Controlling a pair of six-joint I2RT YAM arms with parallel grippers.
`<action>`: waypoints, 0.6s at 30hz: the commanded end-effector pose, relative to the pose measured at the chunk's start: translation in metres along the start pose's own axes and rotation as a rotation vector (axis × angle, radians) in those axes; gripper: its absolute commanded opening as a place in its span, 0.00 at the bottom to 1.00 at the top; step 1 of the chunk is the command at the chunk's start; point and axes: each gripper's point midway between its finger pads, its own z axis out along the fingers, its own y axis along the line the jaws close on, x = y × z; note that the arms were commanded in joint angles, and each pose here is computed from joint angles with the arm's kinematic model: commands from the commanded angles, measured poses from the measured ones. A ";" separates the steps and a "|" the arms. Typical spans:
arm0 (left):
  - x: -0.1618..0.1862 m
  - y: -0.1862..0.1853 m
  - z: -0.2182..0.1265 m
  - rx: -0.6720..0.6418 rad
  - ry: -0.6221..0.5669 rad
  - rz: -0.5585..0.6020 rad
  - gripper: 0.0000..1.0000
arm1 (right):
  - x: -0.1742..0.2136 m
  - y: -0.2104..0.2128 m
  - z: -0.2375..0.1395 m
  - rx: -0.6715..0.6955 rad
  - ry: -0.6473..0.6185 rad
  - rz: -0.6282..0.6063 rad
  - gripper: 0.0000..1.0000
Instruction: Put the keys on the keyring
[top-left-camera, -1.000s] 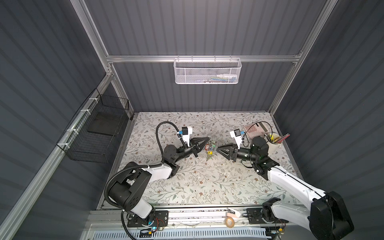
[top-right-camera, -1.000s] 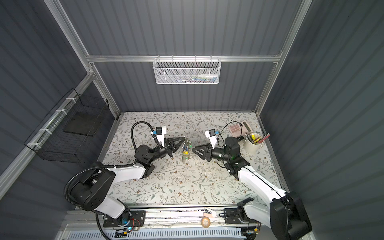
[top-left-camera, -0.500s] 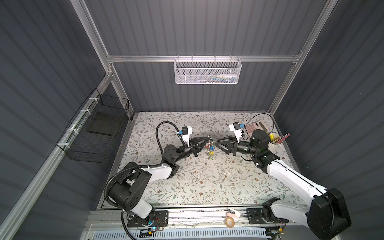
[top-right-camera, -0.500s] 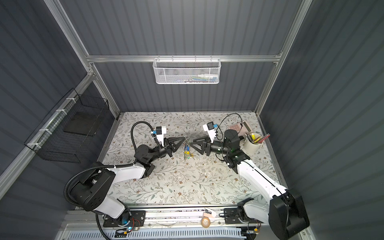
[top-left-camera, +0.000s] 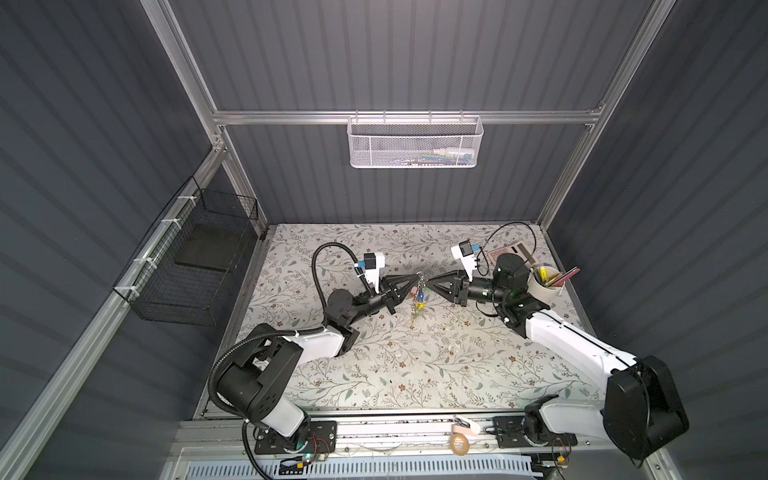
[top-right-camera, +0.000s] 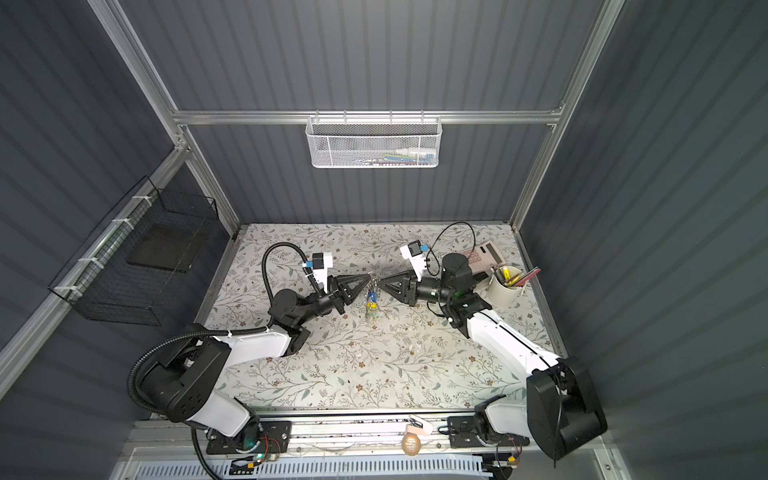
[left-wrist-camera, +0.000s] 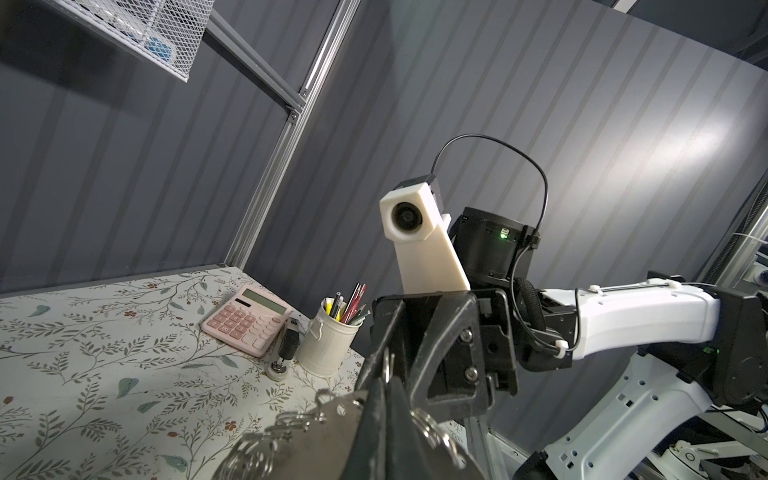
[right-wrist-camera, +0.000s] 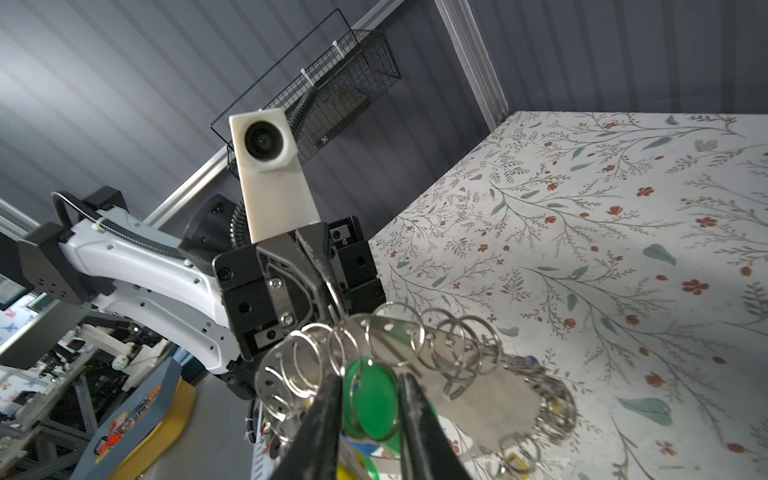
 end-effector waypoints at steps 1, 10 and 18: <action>-0.030 -0.022 0.005 0.071 -0.081 0.065 0.00 | -0.013 0.008 0.001 -0.026 -0.021 -0.043 0.20; -0.035 -0.021 0.007 0.062 -0.094 0.075 0.00 | -0.001 0.004 0.001 -0.013 -0.004 -0.022 0.00; -0.037 -0.014 0.007 0.022 -0.110 0.074 0.00 | 0.014 0.002 0.006 0.050 0.035 -0.048 0.00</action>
